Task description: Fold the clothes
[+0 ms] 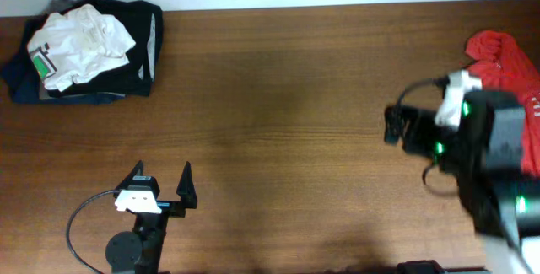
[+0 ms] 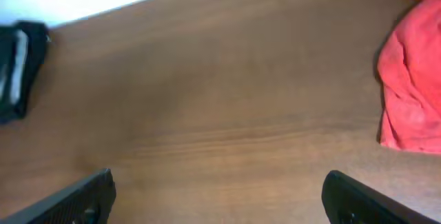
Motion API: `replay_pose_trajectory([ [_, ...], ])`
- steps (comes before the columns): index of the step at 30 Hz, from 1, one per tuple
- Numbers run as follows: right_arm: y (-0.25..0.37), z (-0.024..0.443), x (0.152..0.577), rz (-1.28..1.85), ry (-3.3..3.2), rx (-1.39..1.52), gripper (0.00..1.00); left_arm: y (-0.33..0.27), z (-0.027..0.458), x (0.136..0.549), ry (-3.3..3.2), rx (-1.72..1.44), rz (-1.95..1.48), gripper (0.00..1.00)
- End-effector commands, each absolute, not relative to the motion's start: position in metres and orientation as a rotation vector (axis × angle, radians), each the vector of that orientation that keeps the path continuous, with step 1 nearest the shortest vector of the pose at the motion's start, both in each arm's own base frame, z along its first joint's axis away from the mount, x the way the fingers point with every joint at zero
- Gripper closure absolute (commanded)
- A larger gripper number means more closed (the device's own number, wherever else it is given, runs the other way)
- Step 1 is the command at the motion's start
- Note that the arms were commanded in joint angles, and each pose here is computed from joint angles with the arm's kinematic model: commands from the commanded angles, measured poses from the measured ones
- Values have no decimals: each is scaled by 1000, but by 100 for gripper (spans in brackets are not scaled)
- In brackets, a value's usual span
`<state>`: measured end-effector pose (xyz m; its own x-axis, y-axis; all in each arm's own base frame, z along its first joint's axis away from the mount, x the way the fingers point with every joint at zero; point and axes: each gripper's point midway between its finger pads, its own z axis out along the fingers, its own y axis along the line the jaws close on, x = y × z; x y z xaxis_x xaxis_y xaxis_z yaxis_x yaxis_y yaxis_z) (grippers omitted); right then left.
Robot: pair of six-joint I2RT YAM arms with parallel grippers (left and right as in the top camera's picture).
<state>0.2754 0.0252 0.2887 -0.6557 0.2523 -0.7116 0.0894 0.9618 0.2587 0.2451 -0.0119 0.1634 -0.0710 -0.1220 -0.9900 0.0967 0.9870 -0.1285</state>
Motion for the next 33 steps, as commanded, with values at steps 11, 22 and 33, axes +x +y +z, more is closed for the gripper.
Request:
replay_pose_trajectory([
  [11,27,212,232,327,1593,117,1,-9,162,245,1630,-38,-174,1],
  [22,40,159,242,273,1640,-50,1,-9,162,245,1630,-38,-174,1],
  [33,40,160,242,273,1639,-50,1,-9,162,245,1630,-38,-174,1],
])
